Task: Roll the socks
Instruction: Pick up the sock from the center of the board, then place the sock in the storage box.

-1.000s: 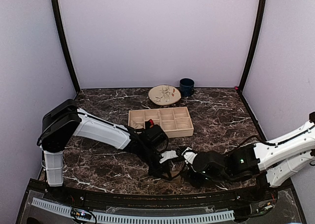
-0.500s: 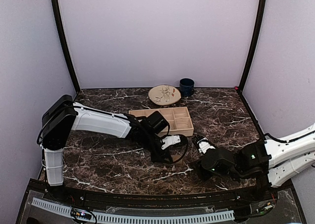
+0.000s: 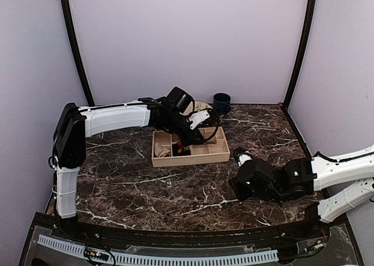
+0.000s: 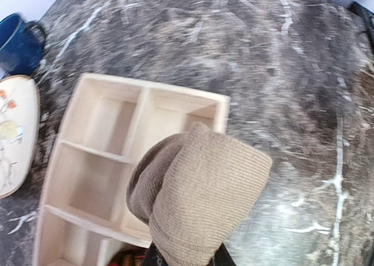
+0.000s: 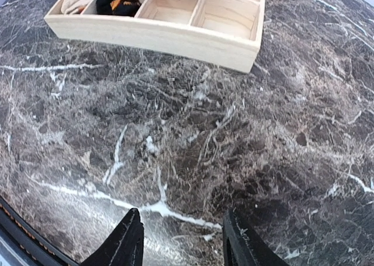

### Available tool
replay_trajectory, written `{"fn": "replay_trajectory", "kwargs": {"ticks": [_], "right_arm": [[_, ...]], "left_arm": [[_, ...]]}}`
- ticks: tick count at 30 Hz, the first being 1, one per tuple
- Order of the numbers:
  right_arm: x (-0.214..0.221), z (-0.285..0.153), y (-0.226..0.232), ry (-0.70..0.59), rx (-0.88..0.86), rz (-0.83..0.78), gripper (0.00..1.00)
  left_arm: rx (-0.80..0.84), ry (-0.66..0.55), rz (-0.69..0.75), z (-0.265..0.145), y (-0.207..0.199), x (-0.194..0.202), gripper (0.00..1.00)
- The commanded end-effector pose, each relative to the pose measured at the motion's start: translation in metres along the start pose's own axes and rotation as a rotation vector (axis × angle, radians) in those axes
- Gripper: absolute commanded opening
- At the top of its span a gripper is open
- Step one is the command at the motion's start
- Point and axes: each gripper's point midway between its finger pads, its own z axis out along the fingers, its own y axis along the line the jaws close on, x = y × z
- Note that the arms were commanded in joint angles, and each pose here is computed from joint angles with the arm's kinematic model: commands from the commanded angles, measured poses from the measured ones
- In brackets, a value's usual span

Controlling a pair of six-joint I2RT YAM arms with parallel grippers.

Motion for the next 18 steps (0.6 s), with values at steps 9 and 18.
{"fn": "replay_trajectory", "kwargs": {"ticks": [9, 18], "right_arm": [[-0.079, 0.024, 0.012, -0.09, 0.026, 0.028, 0.45], [-0.127, 0.056, -0.012, -0.145, 0.126, 0.087, 0.45]], "left_arm": [[-0.191, 0.171, 0.038, 0.027, 0.054, 0.034, 0.0], [-0.282, 0.232, 0.103, 0.015, 0.069, 0.037, 0.0]]}}
